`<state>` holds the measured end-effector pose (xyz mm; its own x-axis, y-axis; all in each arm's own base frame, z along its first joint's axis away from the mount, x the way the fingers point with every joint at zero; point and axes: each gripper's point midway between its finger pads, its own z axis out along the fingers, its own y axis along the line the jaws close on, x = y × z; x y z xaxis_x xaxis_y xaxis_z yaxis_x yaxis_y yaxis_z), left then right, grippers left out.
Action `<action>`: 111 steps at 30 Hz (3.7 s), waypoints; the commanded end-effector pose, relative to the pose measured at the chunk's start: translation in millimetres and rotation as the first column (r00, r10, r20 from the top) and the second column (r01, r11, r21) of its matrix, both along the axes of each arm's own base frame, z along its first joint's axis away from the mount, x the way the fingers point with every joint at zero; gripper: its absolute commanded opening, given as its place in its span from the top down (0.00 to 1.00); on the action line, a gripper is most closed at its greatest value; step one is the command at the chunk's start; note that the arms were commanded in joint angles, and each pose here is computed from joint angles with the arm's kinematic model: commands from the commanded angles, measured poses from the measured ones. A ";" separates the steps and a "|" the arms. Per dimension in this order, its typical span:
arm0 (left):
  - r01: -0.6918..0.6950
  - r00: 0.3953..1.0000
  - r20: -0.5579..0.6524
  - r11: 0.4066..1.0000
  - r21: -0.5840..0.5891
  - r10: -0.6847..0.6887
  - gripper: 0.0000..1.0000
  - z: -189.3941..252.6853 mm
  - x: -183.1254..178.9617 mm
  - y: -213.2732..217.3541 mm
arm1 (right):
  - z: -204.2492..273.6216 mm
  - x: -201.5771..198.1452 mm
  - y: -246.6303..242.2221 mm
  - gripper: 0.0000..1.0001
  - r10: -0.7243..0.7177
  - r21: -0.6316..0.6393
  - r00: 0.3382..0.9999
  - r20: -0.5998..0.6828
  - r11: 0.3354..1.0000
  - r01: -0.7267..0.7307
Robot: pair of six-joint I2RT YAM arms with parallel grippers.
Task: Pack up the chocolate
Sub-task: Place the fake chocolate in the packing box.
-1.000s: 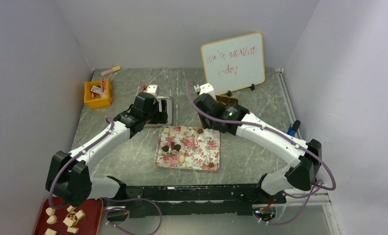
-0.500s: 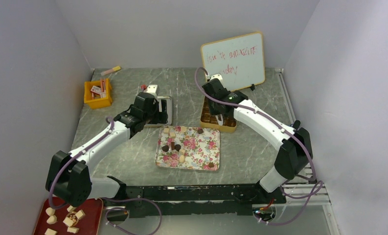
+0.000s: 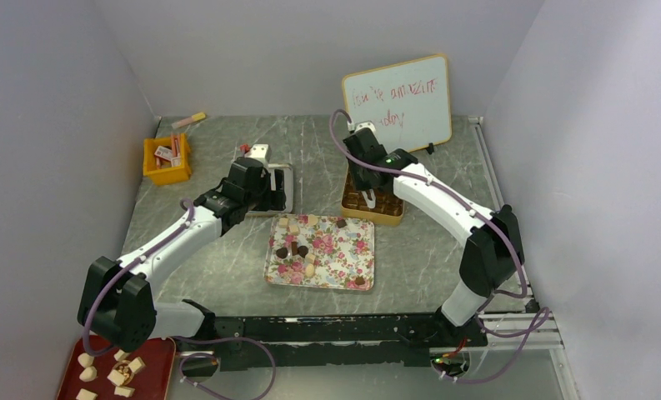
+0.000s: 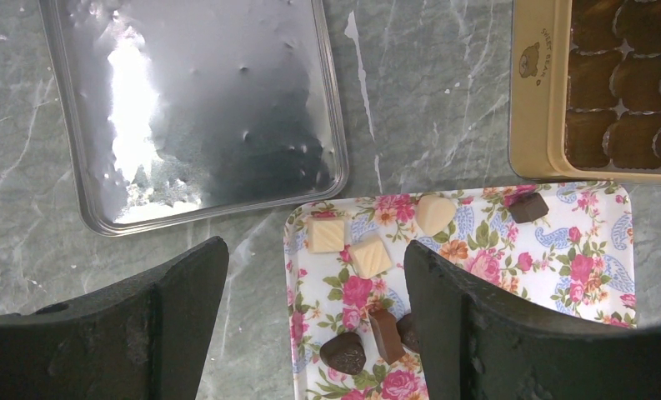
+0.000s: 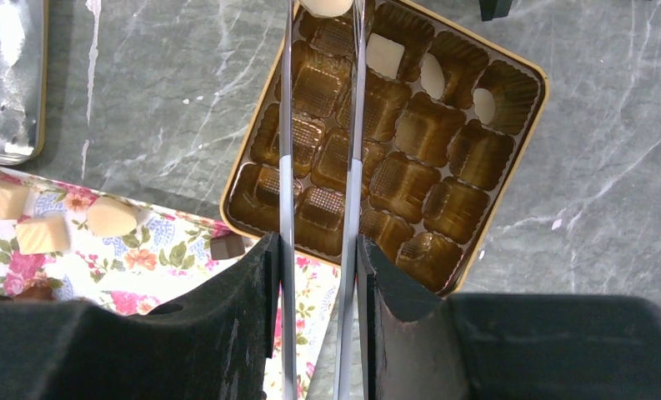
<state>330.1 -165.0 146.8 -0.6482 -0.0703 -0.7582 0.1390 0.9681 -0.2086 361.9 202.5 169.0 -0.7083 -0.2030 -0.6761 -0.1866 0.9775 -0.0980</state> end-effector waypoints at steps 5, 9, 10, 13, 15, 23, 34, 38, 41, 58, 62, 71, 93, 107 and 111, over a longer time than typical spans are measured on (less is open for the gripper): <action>0.018 0.999 0.048 1.000 -0.012 -0.017 0.18 14.6 8.4 -6.1 | 22.4 21.4 2.6 0.88 -0.012 0.052 0.997 0.072 0.999 0.009; 0.019 0.999 0.045 1.000 -0.009 -0.019 0.18 13.1 8.6 -6.3 | 19.8 21.7 1.3 0.86 -0.014 0.052 0.998 0.065 0.999 0.011; 0.018 0.999 0.043 1.000 -0.007 -0.018 0.18 12.2 8.8 -6.3 | 18.3 21.7 1.0 0.86 -0.013 0.051 0.998 0.062 0.999 0.010; 0.019 0.999 0.041 1.000 -0.005 -0.019 0.18 11.2 9.2 -6.4 | 15.2 21.2 0.8 0.85 -0.011 0.053 0.998 0.056 0.999 0.008; 0.019 0.999 0.041 1.000 -0.004 -0.019 0.18 11.0 9.2 -6.2 | 13.1 20.6 0.4 0.83 -0.012 0.053 0.999 0.050 0.999 0.009; 0.020 0.999 0.037 1.000 -0.006 -0.020 0.18 8.9 10.3 -7.4 | 12.3 21.1 -2.4 0.72 -0.016 0.053 0.999 0.049 0.998 0.014; 0.022 0.999 0.037 1.000 -0.006 -0.021 0.18 8.6 11.3 -8.3 | 11.3 23.0 -5.9 0.70 -0.022 0.054 0.999 0.046 0.998 0.020; 0.022 0.999 0.036 1.000 -0.008 -0.022 0.18 8.6 11.2 -8.7 | 10.4 22.3 -6.2 0.68 -0.020 0.056 0.999 0.042 0.998 0.017; 0.023 0.999 0.037 1.000 -0.010 -0.023 0.18 9.1 11.5 -9.1 | 10.4 21.8 -6.2 0.67 -0.017 0.056 0.999 0.041 0.998 0.014; 0.026 0.999 0.041 0.999 -0.022 -0.025 0.18 12.7 12.1 -11.1 | 9.6 20.0 -9.6 0.61 -0.014 0.054 0.999 0.034 0.998 0.012; 0.025 0.999 0.039 0.999 -0.024 -0.024 0.18 12.4 11.6 -11.2 | 9.1 19.4 -10.2 0.61 -0.013 0.057 0.999 0.032 0.998 0.011; 0.022 0.999 0.033 0.999 -0.024 -0.022 0.18 9.6 8.7 -9.8 | 4.7 18.6 -13.1 0.61 -0.019 0.057 1.000 0.025 0.998 0.017; 0.025 0.999 0.031 1.000 -0.017 -0.024 0.18 8.6 9.8 -9.8 | 4.7 21.8 -11.1 0.60 -0.020 0.074 0.999 0.035 0.997 0.017; 0.025 0.999 0.031 1.000 -0.006 -0.025 0.18 8.5 10.1 -8.5 | 9.1 23.5 -8.1 0.61 -0.019 0.096 0.999 0.049 0.995 0.014; 0.025 0.999 0.032 1.000 -0.009 -0.025 0.18 9.0 9.7 -8.7 | 12.2 22.2 -8.3 0.75 -0.016 0.103 0.998 0.059 0.995 0.010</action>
